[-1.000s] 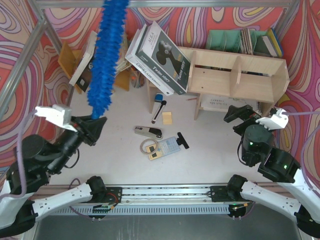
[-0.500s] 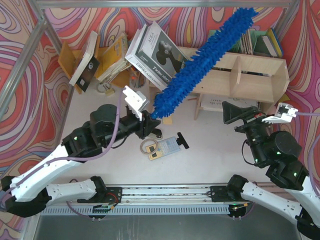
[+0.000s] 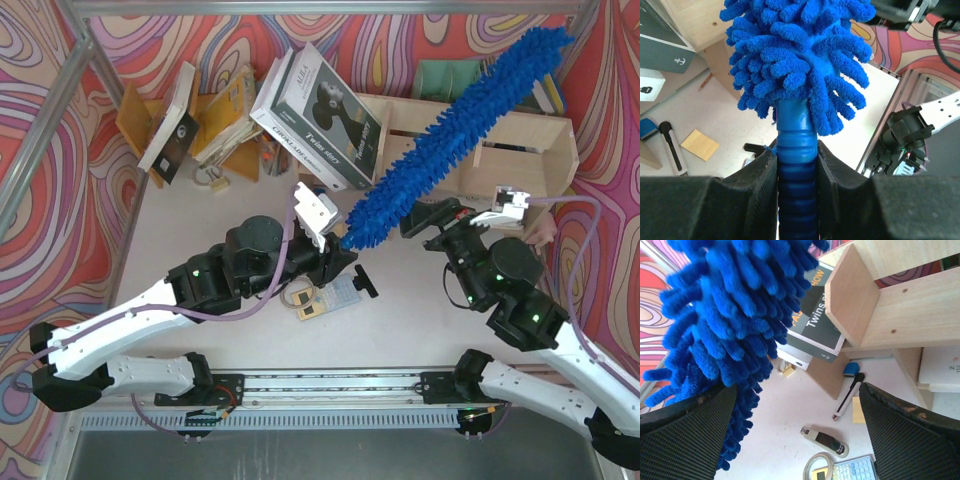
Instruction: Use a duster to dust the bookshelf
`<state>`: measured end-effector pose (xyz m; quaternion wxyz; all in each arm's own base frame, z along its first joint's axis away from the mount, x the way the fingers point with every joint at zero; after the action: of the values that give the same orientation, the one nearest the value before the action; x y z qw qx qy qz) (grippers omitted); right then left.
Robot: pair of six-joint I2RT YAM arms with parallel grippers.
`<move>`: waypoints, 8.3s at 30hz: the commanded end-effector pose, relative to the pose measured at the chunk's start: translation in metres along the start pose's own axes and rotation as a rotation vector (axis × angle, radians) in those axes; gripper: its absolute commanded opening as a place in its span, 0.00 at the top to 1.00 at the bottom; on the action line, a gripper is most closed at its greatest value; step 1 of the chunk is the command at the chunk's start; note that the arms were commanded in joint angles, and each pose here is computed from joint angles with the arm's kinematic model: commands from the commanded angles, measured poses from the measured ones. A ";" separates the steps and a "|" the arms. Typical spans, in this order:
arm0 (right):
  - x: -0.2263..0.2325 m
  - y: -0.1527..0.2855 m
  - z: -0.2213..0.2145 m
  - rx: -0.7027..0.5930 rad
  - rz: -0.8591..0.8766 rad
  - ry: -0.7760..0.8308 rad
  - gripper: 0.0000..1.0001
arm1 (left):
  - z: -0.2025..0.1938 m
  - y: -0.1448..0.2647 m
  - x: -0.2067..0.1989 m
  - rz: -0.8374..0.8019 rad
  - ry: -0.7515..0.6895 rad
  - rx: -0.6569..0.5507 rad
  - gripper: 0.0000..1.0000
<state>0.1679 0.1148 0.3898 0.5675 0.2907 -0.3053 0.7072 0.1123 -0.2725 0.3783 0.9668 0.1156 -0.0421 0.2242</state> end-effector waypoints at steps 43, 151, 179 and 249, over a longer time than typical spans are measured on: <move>-0.002 -0.018 -0.004 -0.073 -0.173 -0.133 0.36 | -0.030 -0.006 -0.038 -0.224 0.064 -0.052 1.00; -0.175 -0.036 -0.168 -0.212 -0.759 -0.786 1.00 | -0.092 0.053 0.021 0.410 0.095 -0.027 0.02; -0.201 -0.062 -0.175 -0.135 -0.905 -0.877 0.35 | -0.093 0.050 0.022 0.430 0.100 -0.008 0.02; -0.298 -0.058 -0.103 -0.043 -0.630 0.633 0.01 | -0.326 0.078 0.225 1.401 -0.064 0.473 0.01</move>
<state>0.2664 0.0196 0.0919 0.8308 0.1538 0.0101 0.5348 0.2833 -0.0310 0.1015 0.5220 0.3098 -0.0554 0.7928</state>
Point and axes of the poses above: each gripper's point midway between its finger pads, its own y axis back along the fingers, its own x axis along the line the jaws close on, z = x × y, the point moved 8 cm from there along y, back along the fingers, and after that the axes turned 14 degrees about -y, right-handed, at the moved point
